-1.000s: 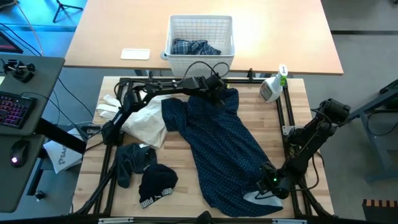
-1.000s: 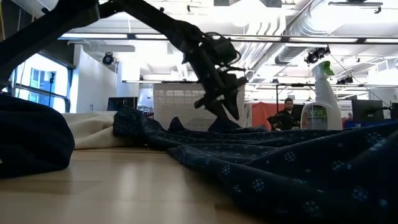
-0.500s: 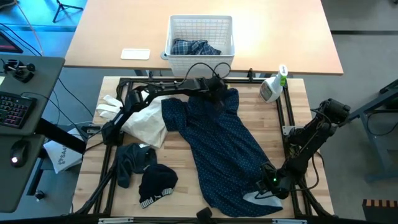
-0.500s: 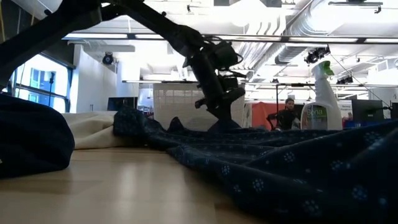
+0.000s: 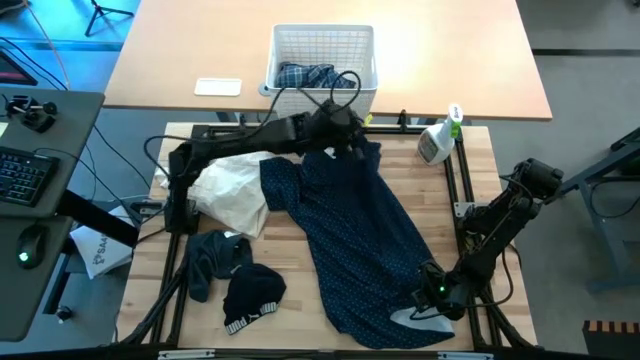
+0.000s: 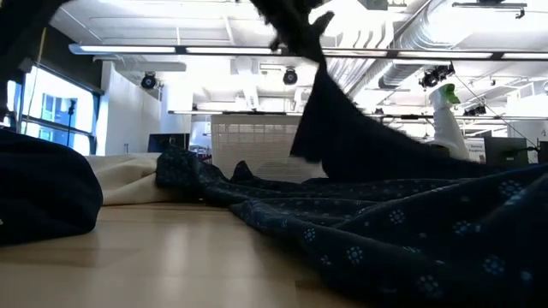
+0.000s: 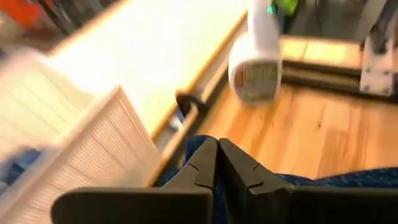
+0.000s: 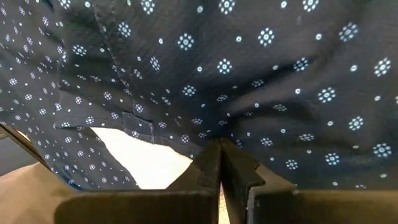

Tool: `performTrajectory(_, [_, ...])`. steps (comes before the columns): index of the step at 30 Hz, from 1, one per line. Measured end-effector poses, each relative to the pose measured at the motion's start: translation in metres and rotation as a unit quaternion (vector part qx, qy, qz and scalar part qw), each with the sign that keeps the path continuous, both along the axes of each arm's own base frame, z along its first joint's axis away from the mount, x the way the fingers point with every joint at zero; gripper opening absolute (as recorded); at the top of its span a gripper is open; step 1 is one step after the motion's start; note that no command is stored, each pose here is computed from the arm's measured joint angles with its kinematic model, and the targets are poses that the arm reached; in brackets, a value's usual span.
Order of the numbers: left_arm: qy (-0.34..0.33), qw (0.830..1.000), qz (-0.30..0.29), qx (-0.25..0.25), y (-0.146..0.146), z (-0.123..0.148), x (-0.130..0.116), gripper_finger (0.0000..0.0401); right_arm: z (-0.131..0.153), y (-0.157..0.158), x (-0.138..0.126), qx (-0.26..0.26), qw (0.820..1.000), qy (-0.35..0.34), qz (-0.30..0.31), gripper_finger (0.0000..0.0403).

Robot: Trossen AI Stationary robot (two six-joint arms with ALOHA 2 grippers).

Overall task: Fold laundry
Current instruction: Fold the navy blue polo shirt

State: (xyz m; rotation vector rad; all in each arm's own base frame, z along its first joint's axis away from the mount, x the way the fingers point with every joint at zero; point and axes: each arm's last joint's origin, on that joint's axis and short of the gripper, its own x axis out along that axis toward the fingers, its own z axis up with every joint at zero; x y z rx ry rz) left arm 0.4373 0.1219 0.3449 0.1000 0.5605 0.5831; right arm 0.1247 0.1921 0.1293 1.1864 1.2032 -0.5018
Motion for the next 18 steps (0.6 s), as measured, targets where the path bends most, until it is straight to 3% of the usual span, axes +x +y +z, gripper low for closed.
performTrajectory(3, [-0.002, 0.999, 0.006, 0.050, -0.010, 0.002, 0.001, 0.0000, 0.000, -0.001, 0.000, -0.003, 1.000, 0.002, 0.000, 0.0000])
performTrajectory(10, [0.013, 0.997, 0.010, 0.070, 0.017, -0.062, 0.020, 0.0000, 0.000, -0.002, 0.000, -0.016, 1.000, -0.007, -0.006, 0.0000])
performTrajectory(13, [-0.016, 0.997, 0.007, 0.079, 0.028, -0.056, 0.021, 0.0000, 0.000, -0.002, 0.000, -0.019, 1.000, -0.011, -0.010, 0.0000])
performTrajectory(18, [-0.072, 0.990, 0.016, 0.118, 0.031, -0.013, 0.011, 0.0000, -0.001, -0.003, 0.000, -0.017, 1.000, -0.009, -0.023, 0.0000])
